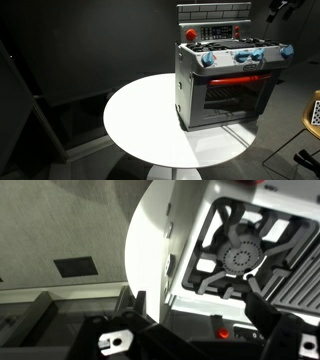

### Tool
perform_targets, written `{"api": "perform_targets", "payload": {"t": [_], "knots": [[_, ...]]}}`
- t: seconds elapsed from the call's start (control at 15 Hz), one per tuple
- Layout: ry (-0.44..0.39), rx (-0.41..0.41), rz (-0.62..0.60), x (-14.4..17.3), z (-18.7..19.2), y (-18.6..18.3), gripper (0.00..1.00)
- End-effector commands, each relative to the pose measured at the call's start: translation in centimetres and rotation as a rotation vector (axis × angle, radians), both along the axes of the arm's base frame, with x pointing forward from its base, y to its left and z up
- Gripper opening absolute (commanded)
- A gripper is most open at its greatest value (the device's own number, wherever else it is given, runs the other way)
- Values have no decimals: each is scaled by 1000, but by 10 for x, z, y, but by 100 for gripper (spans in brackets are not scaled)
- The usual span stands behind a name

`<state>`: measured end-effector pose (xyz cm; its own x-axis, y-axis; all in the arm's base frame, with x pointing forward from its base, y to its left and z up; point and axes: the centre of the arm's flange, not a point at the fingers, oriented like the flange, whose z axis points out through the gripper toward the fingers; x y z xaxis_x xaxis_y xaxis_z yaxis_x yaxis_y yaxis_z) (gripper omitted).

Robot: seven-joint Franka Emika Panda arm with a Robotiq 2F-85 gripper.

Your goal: Press the top button on the right.

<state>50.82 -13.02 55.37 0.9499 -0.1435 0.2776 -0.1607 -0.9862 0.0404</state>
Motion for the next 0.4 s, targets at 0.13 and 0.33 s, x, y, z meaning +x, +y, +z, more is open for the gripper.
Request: {"api": "perform_targets", "payload": {"t": [0.13, 0.33], "knots": [[105, 53, -23, -33, 14, -7, 100], [98, 34, -19, -27, 9, -8, 100]]}}
